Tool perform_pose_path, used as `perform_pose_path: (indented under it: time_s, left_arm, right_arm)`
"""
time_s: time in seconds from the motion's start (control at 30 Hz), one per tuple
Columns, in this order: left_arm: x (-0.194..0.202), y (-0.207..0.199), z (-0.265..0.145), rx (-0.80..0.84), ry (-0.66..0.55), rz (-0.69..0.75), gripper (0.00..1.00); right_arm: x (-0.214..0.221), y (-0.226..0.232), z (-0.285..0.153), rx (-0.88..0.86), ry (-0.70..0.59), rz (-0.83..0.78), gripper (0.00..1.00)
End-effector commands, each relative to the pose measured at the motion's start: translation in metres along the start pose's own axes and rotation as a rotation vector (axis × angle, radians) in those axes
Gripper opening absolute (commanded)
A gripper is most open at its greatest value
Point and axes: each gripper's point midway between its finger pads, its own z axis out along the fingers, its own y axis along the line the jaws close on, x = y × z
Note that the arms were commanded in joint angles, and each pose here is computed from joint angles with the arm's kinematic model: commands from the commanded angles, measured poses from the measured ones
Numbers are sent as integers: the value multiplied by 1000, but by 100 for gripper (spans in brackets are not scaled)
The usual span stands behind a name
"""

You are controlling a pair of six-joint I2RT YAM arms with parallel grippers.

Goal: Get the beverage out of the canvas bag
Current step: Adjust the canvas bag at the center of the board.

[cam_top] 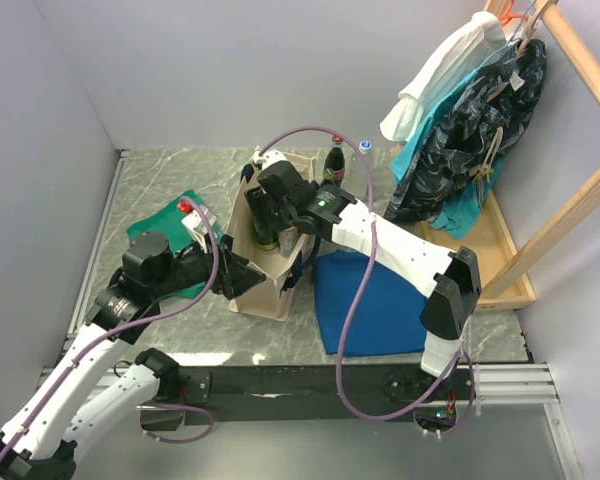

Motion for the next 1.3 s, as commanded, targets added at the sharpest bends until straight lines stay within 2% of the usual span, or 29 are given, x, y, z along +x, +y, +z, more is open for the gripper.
perform_pose_path:
  time_s: [0.0, 0.43, 0.97, 1.27]
  left_arm:
    - [28, 0, -3, 20, 99, -50, 82]
    - [50, 11, -2, -9, 164, -99, 75]
    - [67, 20, 6, -20, 239, -142, 71]
    - [66, 21, 4, -41, 228, -142, 72]
  right_arm:
    - [-40, 2, 0, -24, -107, 18, 71]
    - [-52, -3, 25, -24, -100, 3, 71]
    - [-41, -7, 44, -40, -51, 9, 71]
    - [-41, -5, 57, -45, -31, -3, 70]
